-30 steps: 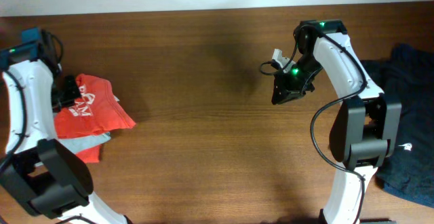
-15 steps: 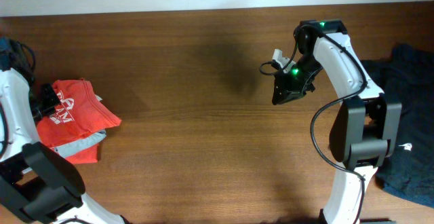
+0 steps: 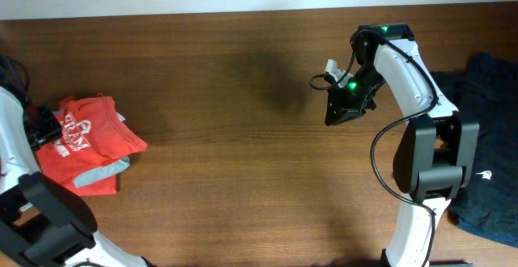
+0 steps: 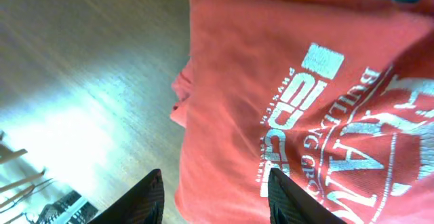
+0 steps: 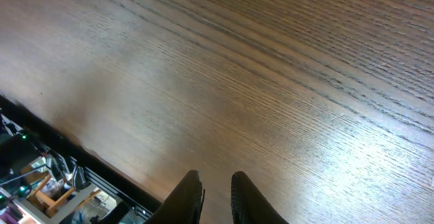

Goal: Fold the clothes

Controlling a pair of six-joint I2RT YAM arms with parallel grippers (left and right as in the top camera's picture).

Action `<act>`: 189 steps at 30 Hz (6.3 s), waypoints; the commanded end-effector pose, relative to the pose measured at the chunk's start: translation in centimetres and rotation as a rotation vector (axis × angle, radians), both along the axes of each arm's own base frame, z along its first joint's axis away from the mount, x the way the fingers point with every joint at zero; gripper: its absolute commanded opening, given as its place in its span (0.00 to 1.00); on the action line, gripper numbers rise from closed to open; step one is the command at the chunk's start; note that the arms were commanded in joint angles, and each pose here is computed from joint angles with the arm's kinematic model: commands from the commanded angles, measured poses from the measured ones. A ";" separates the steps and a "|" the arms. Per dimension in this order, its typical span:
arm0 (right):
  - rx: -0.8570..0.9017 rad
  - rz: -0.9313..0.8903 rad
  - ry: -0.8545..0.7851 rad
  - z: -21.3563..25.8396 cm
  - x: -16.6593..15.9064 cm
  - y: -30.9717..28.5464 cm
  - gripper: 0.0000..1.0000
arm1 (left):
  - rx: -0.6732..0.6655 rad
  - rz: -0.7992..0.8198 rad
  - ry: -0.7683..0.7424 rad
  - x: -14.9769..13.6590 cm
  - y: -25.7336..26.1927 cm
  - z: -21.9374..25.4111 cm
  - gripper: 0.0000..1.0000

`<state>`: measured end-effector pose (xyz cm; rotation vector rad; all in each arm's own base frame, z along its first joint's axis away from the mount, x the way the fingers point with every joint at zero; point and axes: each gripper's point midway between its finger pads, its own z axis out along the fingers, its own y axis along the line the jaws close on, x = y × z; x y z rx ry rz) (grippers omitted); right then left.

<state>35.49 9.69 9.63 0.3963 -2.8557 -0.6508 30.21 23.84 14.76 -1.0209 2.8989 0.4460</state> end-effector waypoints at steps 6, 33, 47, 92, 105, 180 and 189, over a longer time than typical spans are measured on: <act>-0.016 0.003 -0.042 1.2 0.3 -0.3 0.21 | -0.035 0.085 -0.070 -0.4 0.3 0.8 0.20; -0.018 0.004 -0.028 1.2 0.0 -0.4 0.21 | -0.915 -0.545 -0.571 8.0 -10.7 -9.7 0.29; -0.018 0.003 -0.024 1.3 -0.1 -0.4 0.21 | -1.105 -0.439 -0.625 5.5 -9.7 -15.9 0.58; -0.050 -0.313 -0.399 7.8 8.9 -8.8 0.99 | -0.167 -1.085 -0.452 15.8 -29.4 8.9 0.99; -0.219 -0.414 -0.627 17.2 3.7 -10.9 0.99 | -0.213 -1.050 -0.433 11.5 -29.2 10.8 0.99; -0.025 -0.526 -1.892 13.8 -11.7 -8.3 0.99 | -0.044 -1.033 -0.682 -6.4 -27.0 2.9 0.99; -0.118 -0.470 -1.714 7.3 -10.9 -8.4 0.99 | -0.044 -1.033 -0.682 -6.4 -27.0 2.9 0.99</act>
